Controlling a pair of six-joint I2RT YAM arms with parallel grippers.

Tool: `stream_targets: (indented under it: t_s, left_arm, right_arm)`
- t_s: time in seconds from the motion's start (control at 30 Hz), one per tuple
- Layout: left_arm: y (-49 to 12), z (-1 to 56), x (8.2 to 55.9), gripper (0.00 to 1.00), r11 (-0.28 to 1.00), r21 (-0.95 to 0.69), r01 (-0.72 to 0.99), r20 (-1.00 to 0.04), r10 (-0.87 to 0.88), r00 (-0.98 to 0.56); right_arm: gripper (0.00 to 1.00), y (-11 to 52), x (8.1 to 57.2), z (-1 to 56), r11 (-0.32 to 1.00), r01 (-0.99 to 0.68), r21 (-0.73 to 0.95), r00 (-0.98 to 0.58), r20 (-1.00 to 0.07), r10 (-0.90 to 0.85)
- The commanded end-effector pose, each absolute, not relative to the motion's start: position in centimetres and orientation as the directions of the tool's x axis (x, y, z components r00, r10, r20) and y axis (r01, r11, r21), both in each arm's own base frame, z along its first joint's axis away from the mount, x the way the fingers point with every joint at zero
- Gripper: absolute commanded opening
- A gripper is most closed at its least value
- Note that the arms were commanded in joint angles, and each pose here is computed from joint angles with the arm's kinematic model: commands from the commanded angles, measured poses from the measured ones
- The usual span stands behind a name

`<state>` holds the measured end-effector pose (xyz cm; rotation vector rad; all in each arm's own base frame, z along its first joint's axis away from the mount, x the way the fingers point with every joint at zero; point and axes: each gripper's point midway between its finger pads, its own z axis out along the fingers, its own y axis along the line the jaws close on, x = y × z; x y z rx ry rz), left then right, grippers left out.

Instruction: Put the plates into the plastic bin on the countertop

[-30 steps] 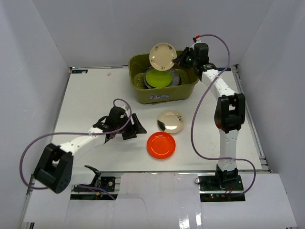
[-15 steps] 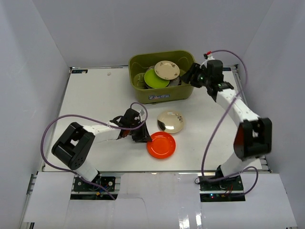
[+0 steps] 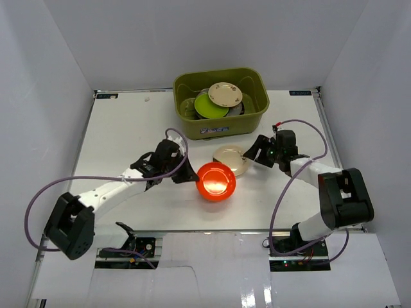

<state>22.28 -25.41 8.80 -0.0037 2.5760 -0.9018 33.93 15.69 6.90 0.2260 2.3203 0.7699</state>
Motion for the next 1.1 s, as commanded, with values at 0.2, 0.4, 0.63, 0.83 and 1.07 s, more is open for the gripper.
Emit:
stream_targets:
  t_s: [0.2, 0.4, 0.63, 0.83, 1.07]
  left_arm:
    - [-27.4, 29.3, 32.7, 0.0, 0.714, -0.628, 0.31, -0.693, -0.331, -0.641]
    - [-27.6, 29.9, 43.3, 0.0, 0.802, -0.545, 0.244, -0.757, -0.346, -0.555]
    - [-28.7, 27.1, 56.6, 0.0, 0.843, -0.51, 0.17, -0.771, -0.36, -0.526]
    - [-27.6, 23.7, 61.0, 0.22, 0.83, -0.542, 0.132, -0.742, -0.399, -0.538]
    - [-25.8, 32.7, 56.8, 0.98, 0.77, -0.576, 0.273, -0.783, -0.425, -0.453]
  right_arm:
    - [0.46, 19.1, 33.0, 3.0, 0.68, -0.049, 0.731, -0.833, -0.405, 0.376]
    - [0.08, 19.0, 31.5, 3.5, 0.651, -0.051, 0.758, -0.815, -0.408, 0.411]
    - [0.08, 18.6, 28.5, 11.4, 0.637, -0.22, 0.739, -0.739, -0.552, 0.386]
    - [0.08, 18.6, 31.0, 21.3, 0.63, -0.355, 0.691, -0.598, -0.685, 0.415]
    - [0.08, 17.8, 39.4, 29.9, 0.678, -0.374, 0.633, -0.423, -0.767, 0.483]
